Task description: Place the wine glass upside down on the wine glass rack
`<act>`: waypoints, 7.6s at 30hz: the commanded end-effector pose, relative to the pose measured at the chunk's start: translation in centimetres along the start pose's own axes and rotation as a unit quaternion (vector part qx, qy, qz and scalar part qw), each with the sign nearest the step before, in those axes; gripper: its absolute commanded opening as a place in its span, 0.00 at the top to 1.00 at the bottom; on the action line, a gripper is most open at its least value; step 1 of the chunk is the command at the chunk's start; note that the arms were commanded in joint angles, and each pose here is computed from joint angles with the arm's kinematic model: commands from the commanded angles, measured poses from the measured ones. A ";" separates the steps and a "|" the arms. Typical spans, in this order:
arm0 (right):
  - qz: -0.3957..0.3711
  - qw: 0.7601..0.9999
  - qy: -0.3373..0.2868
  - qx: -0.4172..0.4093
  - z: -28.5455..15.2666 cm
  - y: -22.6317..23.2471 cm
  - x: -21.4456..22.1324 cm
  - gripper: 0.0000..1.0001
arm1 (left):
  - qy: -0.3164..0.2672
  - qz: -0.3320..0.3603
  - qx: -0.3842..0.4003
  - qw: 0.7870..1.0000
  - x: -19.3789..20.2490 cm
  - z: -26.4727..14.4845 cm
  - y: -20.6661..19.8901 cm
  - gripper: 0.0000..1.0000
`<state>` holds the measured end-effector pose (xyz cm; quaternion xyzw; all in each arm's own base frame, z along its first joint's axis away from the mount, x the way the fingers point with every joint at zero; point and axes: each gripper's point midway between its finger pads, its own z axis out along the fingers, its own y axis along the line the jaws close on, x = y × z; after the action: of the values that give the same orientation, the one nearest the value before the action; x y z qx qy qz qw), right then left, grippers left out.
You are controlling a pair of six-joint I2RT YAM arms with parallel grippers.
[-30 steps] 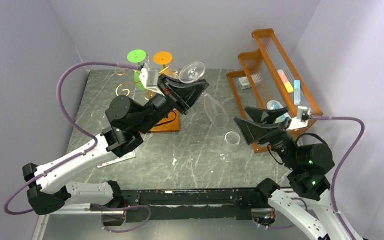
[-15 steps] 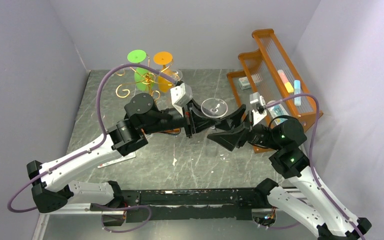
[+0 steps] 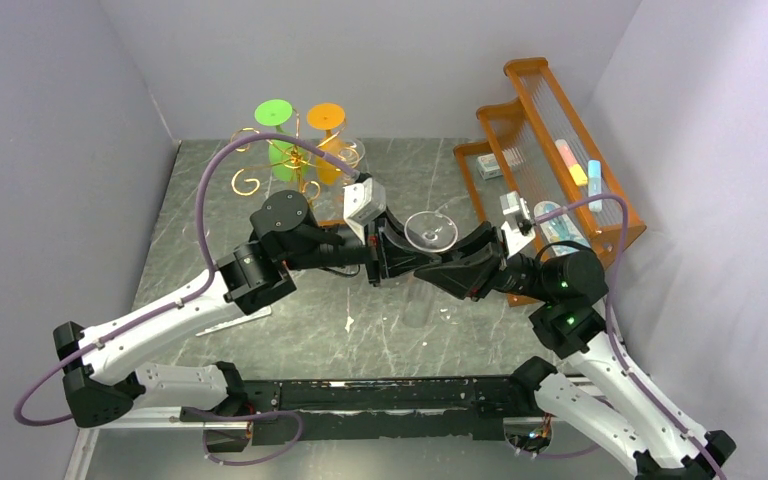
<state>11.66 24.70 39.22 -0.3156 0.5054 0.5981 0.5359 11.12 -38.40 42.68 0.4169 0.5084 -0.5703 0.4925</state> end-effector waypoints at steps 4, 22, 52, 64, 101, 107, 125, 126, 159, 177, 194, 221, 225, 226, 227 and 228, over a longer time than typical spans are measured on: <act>0.010 0.999 -0.010 -0.036 0.4 0.6 0.2 0.67 | -0.037 0.017 0.030 0.999 -1.7 -0.2 -1.4 0.95; 0.007 0.999 -0.036 0.014 -0.1 -0.7 -0.4 1.00 | -0.059 0.020 -0.050 0.997 -1.4 -2.1 0.7 0.45; -0.122 0.964 -0.035 0.232 9.8 -11.2 2.0 1.00 | -0.082 0.027 -0.610 0.788 -5.6 -30.1 7.5 0.04; -0.118 0.954 -0.030 0.272 14.8 -15.4 4.2 1.00 | -0.091 0.011 -0.654 0.751 -4.1 -35.6 6.4 0.04; -0.128 0.970 -0.009 0.205 18.9 -15.0 8.8 1.00 | -0.052 0.019 -0.646 0.761 -1.7 -34.3 7.1 0.04; -0.135 0.972 -0.030 0.193 17.8 -13.9 7.9 1.00 | -0.044 0.019 -0.647 0.761 -1.1 -34.0 7.4 0.03; -0.130 0.953 0.009 0.274 17.7 -17.9 10.6 0.95 | -0.019 0.013 -0.646 0.763 0.7 -33.0 8.0 0.04; -0.130 0.952 0.012 0.276 17.6 -18.0 10.8 0.94 | -0.018 0.013 -0.646 0.763 0.7 -32.9 8.0 0.04; -0.022 0.799 0.157 0.580 -5.5 -15.7 8.4 0.34 | 0.026 -0.068 -0.565 0.822 8.4 -27.8 8.3 0.03; 0.066 0.703 0.191 0.682 -13.6 -16.0 12.7 0.53 | 0.057 -0.117 -0.495 0.859 12.4 -22.5 8.4 0.06; 0.099 0.724 0.188 0.656 -12.1 -16.4 15.3 0.88 | 0.065 -0.143 -0.514 0.843 14.1 -22.5 8.9 0.04; 0.036 0.870 -0.222 0.438 -6.2 -10.1 -6.4 1.00 | -0.232 -0.157 -0.222 0.934 -7.9 -15.9 -0.2 0.03; 0.005 0.889 -0.278 0.364 -6.4 -6.8 -9.9 1.00 | -0.300 -0.180 -0.178 0.920 -10.8 -14.3 -0.4 0.03; -0.005 0.895 -0.285 0.342 -6.3 -5.9 -10.5 1.00 | -0.306 -0.188 -0.179 0.916 -11.0 -13.8 0.0 0.03; -0.015 0.901 -0.291 0.322 -6.3 -5.0 -11.1 1.00 | -0.315 -0.201 -0.178 0.910 -11.2 -13.4 0.4 0.03; -0.021 0.904 -0.298 0.305 -6.4 -4.2 -11.5 1.00 | -0.321 -0.211 -0.176 0.906 -11.3 -12.8 0.8 0.03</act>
<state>20.55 16.21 40.12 0.0729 0.5920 0.4016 0.6950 13.56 -23.28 48.00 0.0408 0.5573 -0.5959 0.5767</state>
